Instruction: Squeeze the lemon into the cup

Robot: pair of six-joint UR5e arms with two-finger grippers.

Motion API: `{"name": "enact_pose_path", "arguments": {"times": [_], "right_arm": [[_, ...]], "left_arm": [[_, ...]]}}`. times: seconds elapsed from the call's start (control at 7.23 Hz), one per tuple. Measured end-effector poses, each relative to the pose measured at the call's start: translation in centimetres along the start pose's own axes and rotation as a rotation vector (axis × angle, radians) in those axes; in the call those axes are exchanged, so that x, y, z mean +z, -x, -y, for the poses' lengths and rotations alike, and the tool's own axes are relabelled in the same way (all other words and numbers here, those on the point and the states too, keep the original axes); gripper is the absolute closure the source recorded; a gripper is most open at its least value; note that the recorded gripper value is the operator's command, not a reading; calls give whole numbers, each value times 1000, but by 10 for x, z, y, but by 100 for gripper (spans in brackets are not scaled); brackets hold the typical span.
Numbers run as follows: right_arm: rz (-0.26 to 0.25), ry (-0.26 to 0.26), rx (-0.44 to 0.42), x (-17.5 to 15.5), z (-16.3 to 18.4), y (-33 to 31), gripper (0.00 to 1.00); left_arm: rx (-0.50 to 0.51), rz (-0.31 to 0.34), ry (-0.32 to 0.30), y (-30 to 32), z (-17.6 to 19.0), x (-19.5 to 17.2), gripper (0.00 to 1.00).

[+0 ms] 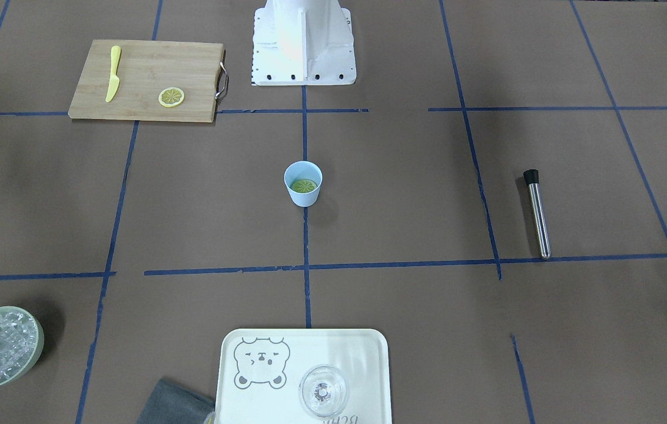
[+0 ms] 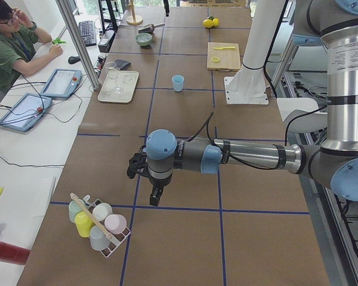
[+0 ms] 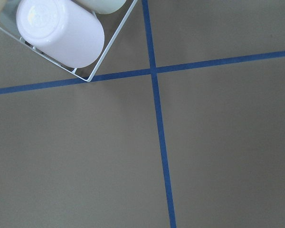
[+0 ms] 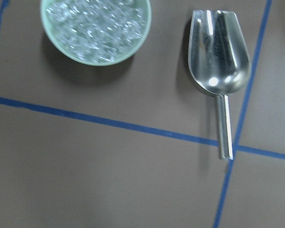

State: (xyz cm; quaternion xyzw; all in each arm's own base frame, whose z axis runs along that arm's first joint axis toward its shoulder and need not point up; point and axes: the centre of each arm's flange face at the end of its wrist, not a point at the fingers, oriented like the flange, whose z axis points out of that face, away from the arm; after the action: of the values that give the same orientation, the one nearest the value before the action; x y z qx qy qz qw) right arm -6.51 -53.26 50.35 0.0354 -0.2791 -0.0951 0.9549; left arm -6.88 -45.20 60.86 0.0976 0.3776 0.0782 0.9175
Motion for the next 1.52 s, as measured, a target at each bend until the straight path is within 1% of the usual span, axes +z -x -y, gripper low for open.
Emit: {"name": "enact_pose_path", "arguments": {"times": [0.14, 0.28, 0.42, 0.55, 0.69, 0.83, 0.97, 1.11, 1.25, 1.38, 1.52], "right_arm": [[-1, 10, -26, 7, -29, -50, 0], [21, 16, -32, 11, -59, -92, 0], [59, 15, -20, 13, -88, -123, 0], [87, 15, -8, 16, -109, -141, 0], [100, 18, 7, 19, -122, -150, 0], [107, 21, 19, 21, -129, -155, 0], [109, 25, 26, 23, -132, -157, 0], [111, 30, 30, 25, -135, -158, 0], [112, 35, 34, 28, -139, -159, 0], [114, 41, 38, 30, -143, -160, 0], [115, 45, 41, 32, -147, -161, 0]], "left_arm": [[17, 1, -18, -3, 7, -4, 0], [43, 1, -45, -9, 17, -10, 0], [91, 5, -93, -15, 26, -16, 0], [159, 14, -160, -20, 33, -22, 0], [238, 21, -241, -26, 39, -27, 0], [268, 15, -300, -29, 45, -27, 0], [240, -16, -321, -36, 54, -22, 0], [197, -62, -313, -55, 65, -12, 0], [177, -107, -297, -84, 76, 2, 0], [189, -154, -278, -115, 82, 17, 0], [180, -194, -245, -145, 87, 34, 0]]}}
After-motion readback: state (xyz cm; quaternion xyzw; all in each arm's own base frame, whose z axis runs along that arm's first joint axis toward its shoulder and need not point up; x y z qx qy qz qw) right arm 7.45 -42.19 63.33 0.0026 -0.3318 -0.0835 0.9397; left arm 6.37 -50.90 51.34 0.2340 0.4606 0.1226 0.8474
